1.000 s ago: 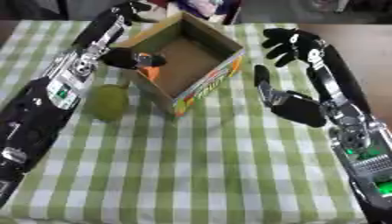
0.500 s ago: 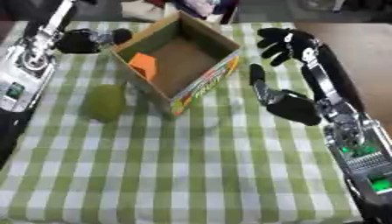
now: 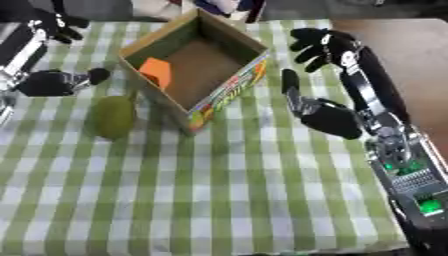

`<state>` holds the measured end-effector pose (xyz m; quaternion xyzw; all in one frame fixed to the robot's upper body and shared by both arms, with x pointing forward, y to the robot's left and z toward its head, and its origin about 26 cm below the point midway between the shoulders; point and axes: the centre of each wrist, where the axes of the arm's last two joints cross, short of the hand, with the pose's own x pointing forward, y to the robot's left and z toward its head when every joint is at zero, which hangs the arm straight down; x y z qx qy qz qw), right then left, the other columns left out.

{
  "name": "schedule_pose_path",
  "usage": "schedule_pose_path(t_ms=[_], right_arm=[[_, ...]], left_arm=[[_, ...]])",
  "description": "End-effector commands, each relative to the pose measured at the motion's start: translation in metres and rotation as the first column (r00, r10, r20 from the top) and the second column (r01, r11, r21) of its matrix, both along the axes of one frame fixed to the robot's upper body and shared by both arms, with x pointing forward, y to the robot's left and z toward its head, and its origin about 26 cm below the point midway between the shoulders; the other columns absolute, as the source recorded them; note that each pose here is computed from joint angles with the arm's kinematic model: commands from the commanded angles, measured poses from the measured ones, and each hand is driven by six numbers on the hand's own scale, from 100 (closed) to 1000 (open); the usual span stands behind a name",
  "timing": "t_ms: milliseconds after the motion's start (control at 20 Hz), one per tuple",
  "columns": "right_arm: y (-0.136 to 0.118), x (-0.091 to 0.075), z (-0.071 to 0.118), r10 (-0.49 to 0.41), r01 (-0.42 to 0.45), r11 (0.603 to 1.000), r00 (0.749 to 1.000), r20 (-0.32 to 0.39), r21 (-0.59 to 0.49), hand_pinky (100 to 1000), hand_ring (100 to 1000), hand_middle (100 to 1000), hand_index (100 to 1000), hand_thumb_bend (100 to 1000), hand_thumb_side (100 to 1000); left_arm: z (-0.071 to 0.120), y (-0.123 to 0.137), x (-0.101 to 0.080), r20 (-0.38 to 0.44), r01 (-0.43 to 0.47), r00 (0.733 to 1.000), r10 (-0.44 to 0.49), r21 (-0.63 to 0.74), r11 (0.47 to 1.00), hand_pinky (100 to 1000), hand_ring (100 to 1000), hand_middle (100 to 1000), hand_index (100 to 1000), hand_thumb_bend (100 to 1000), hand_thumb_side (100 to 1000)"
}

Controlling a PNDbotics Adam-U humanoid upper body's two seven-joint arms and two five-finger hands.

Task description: Pick up objects on the table and place them in the box.

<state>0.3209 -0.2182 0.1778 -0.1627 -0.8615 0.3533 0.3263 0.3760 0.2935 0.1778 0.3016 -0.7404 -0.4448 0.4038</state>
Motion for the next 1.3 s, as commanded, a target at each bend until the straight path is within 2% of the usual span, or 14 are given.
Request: schedule_pose_path(t_ms=[50, 600, 1300], right_arm=[[-0.003, 0.000, 0.008, -0.005, 0.005, 1.000, 1.000, 0.027, -0.013, 584, 665, 688, 860, 113, 371], [-0.003, 0.001, 0.009, -0.002, 0.002, 1.000, 1.000, 0.030, -0.015, 584, 666, 689, 860, 110, 371], [-0.003, 0.001, 0.009, 0.003, -0.003, 1.000, 1.000, 0.031, -0.015, 586, 667, 689, 860, 105, 372]], left_arm=[[0.010, 0.008, -0.004, 0.005, -0.001, 1.000, 0.000, 0.068, 0.998, 745, 745, 771, 868, 641, 631], [-0.025, 0.021, -0.007, -0.154, 0.014, 0.988, 0.011, 0.164, 0.986, 744, 742, 762, 861, 634, 618], [-0.047, 0.018, 0.000, -0.222, 0.005, 0.975, 0.032, 0.161, 0.987, 730, 717, 739, 840, 614, 602]])
